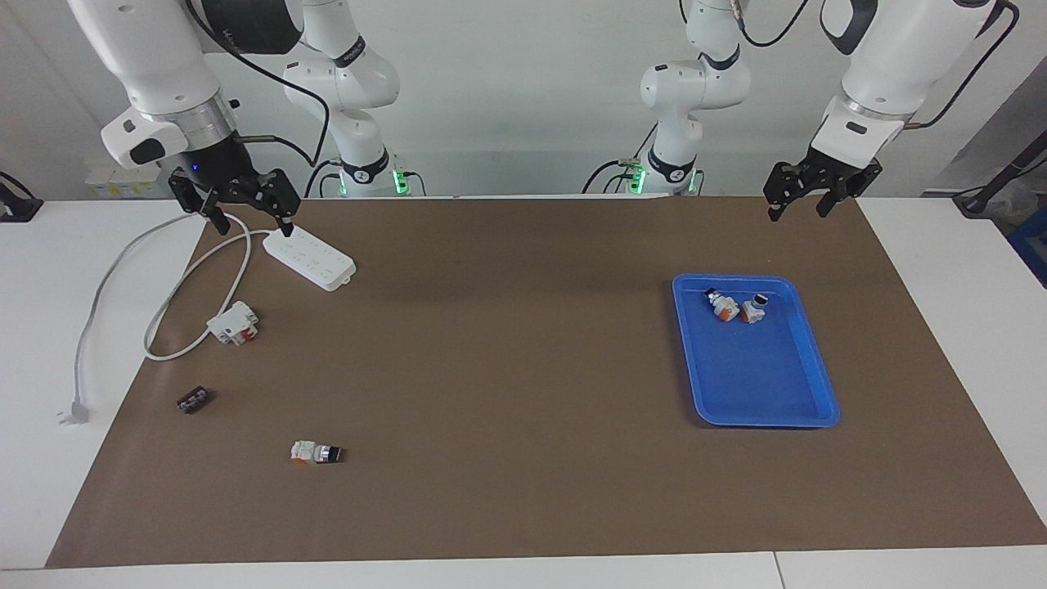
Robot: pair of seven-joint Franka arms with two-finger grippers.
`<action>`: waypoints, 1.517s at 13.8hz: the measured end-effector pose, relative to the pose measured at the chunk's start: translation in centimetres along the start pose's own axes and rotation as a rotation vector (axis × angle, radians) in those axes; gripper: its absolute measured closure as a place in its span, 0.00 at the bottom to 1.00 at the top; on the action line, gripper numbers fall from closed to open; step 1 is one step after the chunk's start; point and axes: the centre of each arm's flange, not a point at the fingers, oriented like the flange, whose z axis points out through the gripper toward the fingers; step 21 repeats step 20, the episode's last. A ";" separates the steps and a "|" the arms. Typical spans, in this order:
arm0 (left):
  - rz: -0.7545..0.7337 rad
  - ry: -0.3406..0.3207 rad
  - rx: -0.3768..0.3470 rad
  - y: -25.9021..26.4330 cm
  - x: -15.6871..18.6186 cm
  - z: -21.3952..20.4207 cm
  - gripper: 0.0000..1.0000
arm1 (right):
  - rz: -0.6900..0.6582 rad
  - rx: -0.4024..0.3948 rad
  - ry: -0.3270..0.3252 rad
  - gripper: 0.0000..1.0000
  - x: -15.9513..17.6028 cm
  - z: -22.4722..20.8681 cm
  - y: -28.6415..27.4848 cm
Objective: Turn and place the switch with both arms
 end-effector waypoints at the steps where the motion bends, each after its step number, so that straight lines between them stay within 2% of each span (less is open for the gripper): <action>1: 0.027 0.001 0.000 0.1 0.0 0.0 0.13 | 0.009 -0.004 -0.003 0.00 0.0 0.0 -0.1; 2: 0.059 0.002 0.000 0.1 0.0 0.0 0.09 | 0.023 -0.010 -0.008 0.00 0.0 0.2 -0.3; 3: 0.089 0.005 0.000 0.1 0.1 0.0 0.09 | 0.034 -0.018 -0.013 0.00 0.0 0.4 -0.5; 4: 0.110 0.016 0.000 0.1 0.2 -0.1 0.02 | 0.037 -0.022 -0.017 0.00 0.1 0.7 -0.8; 5: 0.118 0.036 -0.001 0.1 0.4 -0.3 0.00 | 0.037 -0.024 -0.019 0.00 0.1 0.8 -0.9; 7: 0.121 0.072 -0.002 0.2 0.8 -0.6 0.00 | 0.032 -0.025 -0.023 0.00 0.1 0.9 -1.2; 13: 0.127 0.105 -0.002 0.3 1.5 0.4 0.00 | -0.012 -0.026 -0.030 0.00 -0.1 0.9 -1.5; 16: 0.128 0.105 -0.002 0.3 1.6 1.2 0.00 | -0.084 -0.026 -0.045 0.00 -0.2 1.1 -1.2; 21: 0.128 0.107 -0.001 0.3 1.4 1.1 0.00 | -0.095 -0.026 -0.052 0.00 -0.2 1.2 -1.2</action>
